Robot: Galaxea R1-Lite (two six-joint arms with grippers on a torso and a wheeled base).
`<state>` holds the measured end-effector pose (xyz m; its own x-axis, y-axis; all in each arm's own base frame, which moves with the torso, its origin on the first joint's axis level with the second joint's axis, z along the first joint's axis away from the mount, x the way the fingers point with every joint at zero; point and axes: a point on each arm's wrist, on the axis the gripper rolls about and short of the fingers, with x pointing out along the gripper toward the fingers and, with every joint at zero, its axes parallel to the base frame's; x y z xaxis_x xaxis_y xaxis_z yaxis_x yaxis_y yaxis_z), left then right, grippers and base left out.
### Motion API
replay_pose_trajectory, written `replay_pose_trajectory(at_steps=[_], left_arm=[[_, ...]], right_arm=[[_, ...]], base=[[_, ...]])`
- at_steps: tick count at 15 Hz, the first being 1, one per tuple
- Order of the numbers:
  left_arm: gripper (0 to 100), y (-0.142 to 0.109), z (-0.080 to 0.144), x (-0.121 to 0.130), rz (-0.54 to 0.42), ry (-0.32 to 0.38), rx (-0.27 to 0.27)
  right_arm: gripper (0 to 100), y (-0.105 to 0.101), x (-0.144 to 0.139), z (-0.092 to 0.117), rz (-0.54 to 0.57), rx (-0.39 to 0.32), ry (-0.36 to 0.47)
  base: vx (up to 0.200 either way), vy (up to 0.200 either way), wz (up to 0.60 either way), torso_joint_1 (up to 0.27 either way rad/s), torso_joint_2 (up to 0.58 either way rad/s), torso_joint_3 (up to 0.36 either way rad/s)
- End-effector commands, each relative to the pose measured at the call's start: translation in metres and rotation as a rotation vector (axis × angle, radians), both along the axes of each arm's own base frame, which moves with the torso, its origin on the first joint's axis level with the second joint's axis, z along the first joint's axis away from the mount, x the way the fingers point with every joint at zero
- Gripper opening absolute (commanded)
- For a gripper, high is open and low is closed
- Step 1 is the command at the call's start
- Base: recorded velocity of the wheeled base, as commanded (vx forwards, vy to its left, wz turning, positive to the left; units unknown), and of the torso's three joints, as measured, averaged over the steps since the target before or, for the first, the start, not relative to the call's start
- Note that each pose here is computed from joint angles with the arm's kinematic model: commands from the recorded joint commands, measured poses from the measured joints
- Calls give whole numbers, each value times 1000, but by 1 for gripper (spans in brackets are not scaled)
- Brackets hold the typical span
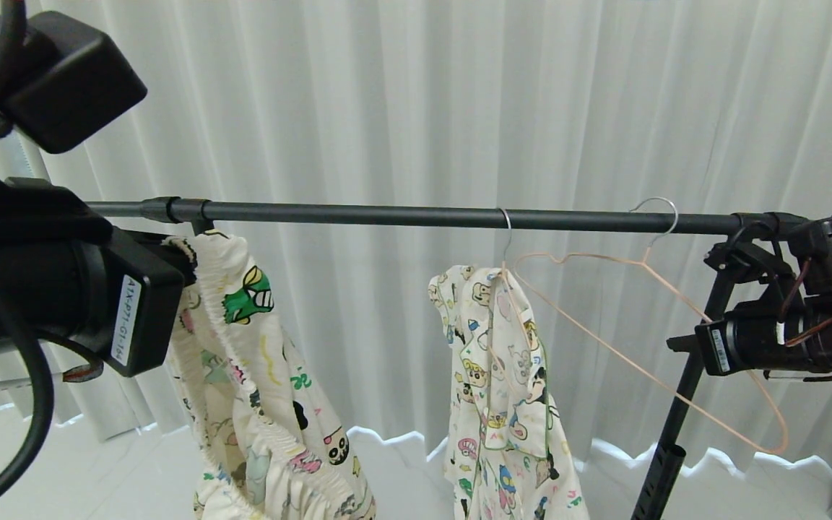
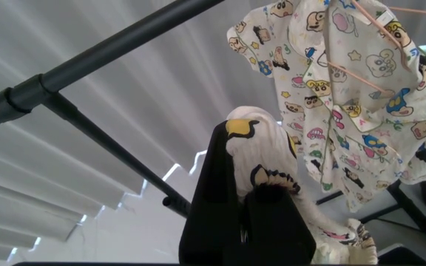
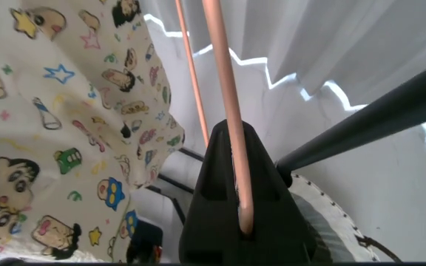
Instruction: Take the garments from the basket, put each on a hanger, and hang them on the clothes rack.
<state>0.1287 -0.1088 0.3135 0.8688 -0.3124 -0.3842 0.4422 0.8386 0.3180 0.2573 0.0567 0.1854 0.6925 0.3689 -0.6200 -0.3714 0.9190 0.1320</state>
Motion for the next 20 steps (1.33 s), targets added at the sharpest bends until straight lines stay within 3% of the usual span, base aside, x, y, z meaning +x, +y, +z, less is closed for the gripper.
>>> replay_pose_trajectory(at_steps=[1, 6, 9, 14, 17, 20], left_arm=[[0, 0, 1, -1, -1, -3, -2], [0, 4, 1, -4, 5, -11, -7], [0, 5, -3, -3, 87, -23, 33], [0, 5, -10, -1, 112, -10, 57], [0, 4, -20, 0, 114, 16, 81], [0, 4, -29, 0, 117, 39, 92]], right_arm=[[0, -1, -8, 8, -1, 10, -30], [0, -8, -47, 23, -2, 24, -102], [0, -13, -79, 26, 8, 27, -131], [0, -24, -140, 12, 27, 31, -162], [0, -26, -152, 13, 37, 40, -208], [0, -16, -163, 17, 155, 65, -243]], base=[[0, 0, 0, 0, 0, 0], [0, 0, 0, 0, 0, 0], [0, 0, 0, 0, 0, 0], [-200, 0, 0, 5, 2, 3], [-200, 0, 0, -12, -2, 2], [-200, 0, 0, -1, 2, 5]])
